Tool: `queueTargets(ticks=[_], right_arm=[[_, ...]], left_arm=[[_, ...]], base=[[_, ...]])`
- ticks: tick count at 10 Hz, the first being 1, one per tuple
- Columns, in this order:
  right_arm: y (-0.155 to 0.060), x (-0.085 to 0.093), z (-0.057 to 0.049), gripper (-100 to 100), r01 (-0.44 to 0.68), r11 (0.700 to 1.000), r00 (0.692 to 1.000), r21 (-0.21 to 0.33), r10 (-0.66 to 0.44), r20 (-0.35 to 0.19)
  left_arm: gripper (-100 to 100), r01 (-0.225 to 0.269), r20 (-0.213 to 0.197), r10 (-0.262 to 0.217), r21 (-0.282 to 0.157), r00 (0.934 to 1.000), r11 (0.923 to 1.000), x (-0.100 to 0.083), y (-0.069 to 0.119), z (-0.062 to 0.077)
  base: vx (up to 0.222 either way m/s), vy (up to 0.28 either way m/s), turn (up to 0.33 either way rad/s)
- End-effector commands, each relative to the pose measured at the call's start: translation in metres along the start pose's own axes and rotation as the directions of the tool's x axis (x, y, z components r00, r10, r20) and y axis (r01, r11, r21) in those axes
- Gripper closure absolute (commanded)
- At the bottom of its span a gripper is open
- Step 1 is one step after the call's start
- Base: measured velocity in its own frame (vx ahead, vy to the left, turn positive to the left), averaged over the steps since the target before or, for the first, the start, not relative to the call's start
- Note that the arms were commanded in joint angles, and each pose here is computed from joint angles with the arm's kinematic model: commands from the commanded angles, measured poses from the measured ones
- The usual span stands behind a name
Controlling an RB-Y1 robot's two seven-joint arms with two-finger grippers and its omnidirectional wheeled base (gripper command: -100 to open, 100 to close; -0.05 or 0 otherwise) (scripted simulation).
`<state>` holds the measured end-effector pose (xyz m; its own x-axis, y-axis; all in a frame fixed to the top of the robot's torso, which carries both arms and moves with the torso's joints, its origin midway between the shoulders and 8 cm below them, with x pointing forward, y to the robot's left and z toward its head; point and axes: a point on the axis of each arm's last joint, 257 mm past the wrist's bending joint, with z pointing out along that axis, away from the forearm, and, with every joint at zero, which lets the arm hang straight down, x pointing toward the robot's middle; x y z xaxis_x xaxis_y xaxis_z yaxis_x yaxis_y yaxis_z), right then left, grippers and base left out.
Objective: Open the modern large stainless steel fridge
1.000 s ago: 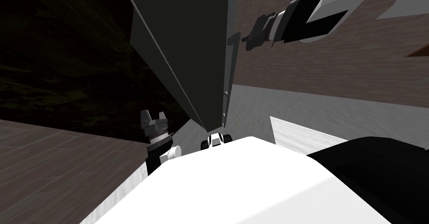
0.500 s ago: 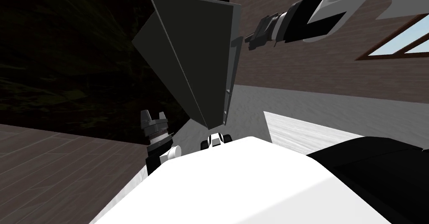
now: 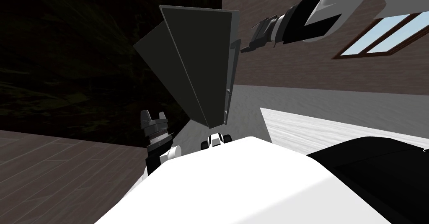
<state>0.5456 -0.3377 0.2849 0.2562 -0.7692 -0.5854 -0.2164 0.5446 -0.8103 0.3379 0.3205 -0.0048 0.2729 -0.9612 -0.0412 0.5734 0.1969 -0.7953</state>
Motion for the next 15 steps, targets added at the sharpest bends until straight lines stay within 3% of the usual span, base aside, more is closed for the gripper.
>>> queueTargets(ticks=[1,5,7,8,11,13,15], right_arm=[[0.000,0.001,0.000,100,-0.001,1.000,1.000,0.000,0.001,-0.001],[-0.020,0.023,-0.003,100,-0.005,0.999,0.999,0.042,0.007,-0.052],[-0.019,0.022,-0.004,100,-0.006,0.999,0.999,0.041,0.008,-0.051],[-0.017,0.030,-0.004,-100,-0.002,0.999,0.998,0.035,0.005,-0.070],[-0.013,0.046,-0.006,-100,0.002,1.000,0.994,0.025,0.000,-0.105],[-0.024,0.046,-0.010,-100,-0.001,0.999,0.995,0.046,0.006,-0.102],[-0.030,0.017,-0.003,-100,-0.004,0.999,0.997,0.032,0.006,-0.081]], left_arm=[[0,0.000,0.000,0.000,0.000,1.0000,1.0000,0.000,0.000,0.000],[0,0.000,0.000,0.000,0.000,1.0000,1.0000,0.000,0.000,0.000],[0,0.000,0.000,0.000,0.000,1.0000,1.0000,0.000,0.000,0.000],[0,0.000,0.000,0.000,0.000,1.0000,1.0000,0.000,0.000,0.000],[0,0.000,0.000,0.000,0.000,1.0000,1.0000,0.000,0.000,0.000],[0,0.000,0.000,0.000,0.000,1.0000,1.0000,0.000,0.000,0.000],[0,0.000,0.000,0.000,0.000,1.0000,1.0000,0.000,0.000,0.000]], base=[[-0.017,-0.002,-0.013],[-0.093,0.174,-0.178],[-0.068,0.102,-0.026],[-0.001,0.103,-0.045],[-0.026,0.168,-0.076],[-0.025,0.035,-0.041],[0.024,-0.026,-0.136]])
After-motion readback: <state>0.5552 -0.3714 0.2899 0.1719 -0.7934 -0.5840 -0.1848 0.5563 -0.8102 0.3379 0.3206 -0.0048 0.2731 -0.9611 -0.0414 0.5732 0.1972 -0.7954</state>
